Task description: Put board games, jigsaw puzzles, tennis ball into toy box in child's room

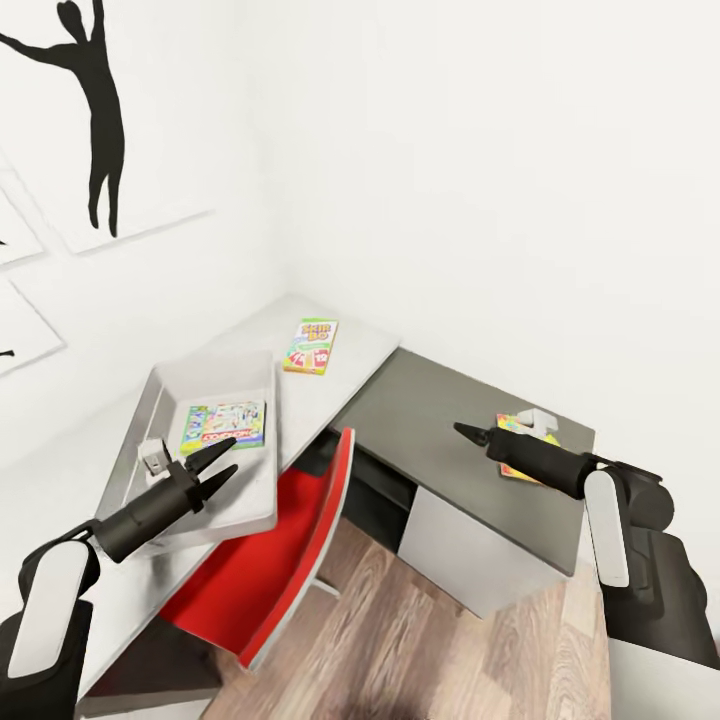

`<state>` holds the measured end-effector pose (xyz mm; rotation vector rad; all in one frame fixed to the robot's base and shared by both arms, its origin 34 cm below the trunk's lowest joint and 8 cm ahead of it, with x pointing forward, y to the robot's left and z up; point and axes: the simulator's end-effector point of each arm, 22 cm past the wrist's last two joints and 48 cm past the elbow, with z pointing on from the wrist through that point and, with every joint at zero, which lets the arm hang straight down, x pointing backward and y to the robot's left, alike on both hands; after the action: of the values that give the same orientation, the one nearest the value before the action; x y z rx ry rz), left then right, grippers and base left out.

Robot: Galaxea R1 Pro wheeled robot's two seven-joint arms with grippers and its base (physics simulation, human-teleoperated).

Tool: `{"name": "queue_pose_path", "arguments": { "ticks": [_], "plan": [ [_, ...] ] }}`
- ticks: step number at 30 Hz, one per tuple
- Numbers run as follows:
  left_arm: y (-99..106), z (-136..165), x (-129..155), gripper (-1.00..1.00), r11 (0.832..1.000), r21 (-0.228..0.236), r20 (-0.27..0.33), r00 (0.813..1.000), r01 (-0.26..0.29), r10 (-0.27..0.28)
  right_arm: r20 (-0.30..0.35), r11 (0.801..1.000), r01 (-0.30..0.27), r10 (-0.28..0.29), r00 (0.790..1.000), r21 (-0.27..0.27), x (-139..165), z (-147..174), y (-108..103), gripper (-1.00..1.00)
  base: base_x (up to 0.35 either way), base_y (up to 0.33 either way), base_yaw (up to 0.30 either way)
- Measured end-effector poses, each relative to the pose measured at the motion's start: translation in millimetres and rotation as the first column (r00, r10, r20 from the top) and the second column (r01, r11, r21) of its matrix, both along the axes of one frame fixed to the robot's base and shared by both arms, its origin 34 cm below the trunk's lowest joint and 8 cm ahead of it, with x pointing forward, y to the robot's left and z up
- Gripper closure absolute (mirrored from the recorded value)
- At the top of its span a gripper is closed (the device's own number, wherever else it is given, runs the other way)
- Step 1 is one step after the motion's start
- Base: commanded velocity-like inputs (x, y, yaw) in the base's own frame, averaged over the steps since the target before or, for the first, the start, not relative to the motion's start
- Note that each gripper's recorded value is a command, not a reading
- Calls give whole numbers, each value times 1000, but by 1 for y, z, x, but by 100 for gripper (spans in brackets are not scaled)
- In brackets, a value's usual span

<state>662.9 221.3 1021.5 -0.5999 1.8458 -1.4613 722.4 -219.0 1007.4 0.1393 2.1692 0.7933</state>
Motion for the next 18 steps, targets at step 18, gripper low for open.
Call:
{"name": "queue_pose_path", "arguments": {
  "ticks": [18],
  "plan": [
    [-5,0,0,-100,1000,3,-2,1000,13,-13,-2,1000,-1,1,1000,1,0,0,0,-100,0,0,-287]
  ]
}}
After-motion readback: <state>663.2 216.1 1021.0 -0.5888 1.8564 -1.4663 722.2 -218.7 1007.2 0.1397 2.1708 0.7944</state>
